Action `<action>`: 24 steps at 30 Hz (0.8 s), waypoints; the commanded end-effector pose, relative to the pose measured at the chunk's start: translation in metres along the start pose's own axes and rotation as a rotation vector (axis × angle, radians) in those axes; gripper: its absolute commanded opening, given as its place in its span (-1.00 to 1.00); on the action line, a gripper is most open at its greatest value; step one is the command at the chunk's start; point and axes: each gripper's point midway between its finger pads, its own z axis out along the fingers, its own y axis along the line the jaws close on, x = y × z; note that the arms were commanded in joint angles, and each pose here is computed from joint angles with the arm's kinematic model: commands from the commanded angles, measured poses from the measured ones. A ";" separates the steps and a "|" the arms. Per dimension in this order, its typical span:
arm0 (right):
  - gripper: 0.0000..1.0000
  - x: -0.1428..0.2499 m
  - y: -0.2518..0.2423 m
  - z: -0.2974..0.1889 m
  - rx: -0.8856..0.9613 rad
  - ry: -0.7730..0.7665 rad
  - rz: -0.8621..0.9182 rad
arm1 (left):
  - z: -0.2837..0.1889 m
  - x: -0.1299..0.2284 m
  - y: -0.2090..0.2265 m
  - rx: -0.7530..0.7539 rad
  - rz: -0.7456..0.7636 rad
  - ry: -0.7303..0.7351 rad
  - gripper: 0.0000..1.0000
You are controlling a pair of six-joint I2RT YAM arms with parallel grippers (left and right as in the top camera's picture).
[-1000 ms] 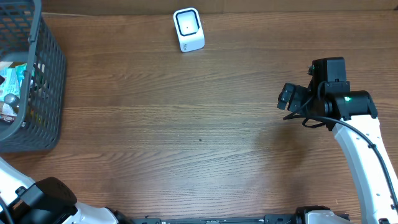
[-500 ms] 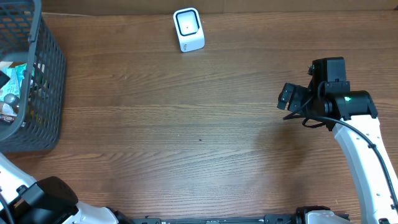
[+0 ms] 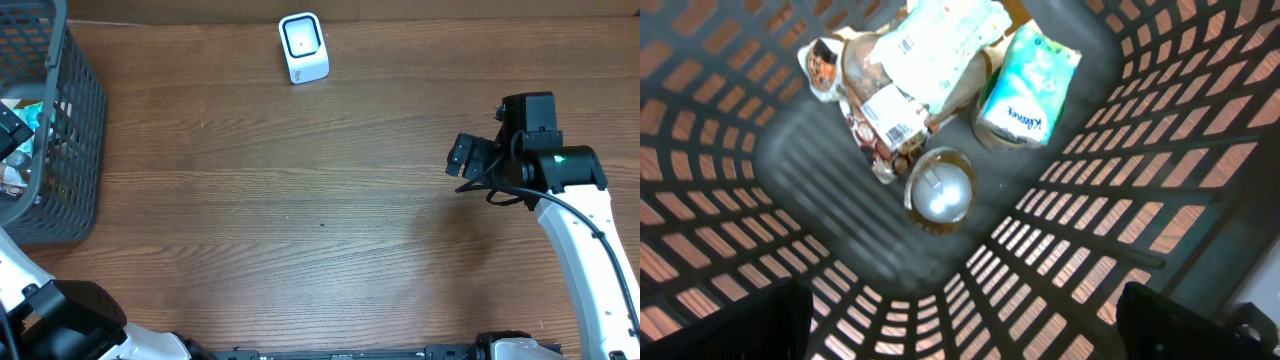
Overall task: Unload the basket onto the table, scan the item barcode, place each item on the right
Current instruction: 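Lower the left gripper into the basket toward the yellow bottle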
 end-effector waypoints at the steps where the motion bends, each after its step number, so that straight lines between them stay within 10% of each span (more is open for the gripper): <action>1: 1.00 -0.008 0.000 -0.007 0.000 -0.031 -0.003 | 0.009 0.001 0.001 -0.006 0.050 0.017 0.99; 24: 1.00 -0.008 0.000 -0.007 0.000 -0.031 -0.003 | 0.082 0.023 -0.004 0.052 0.105 0.209 0.99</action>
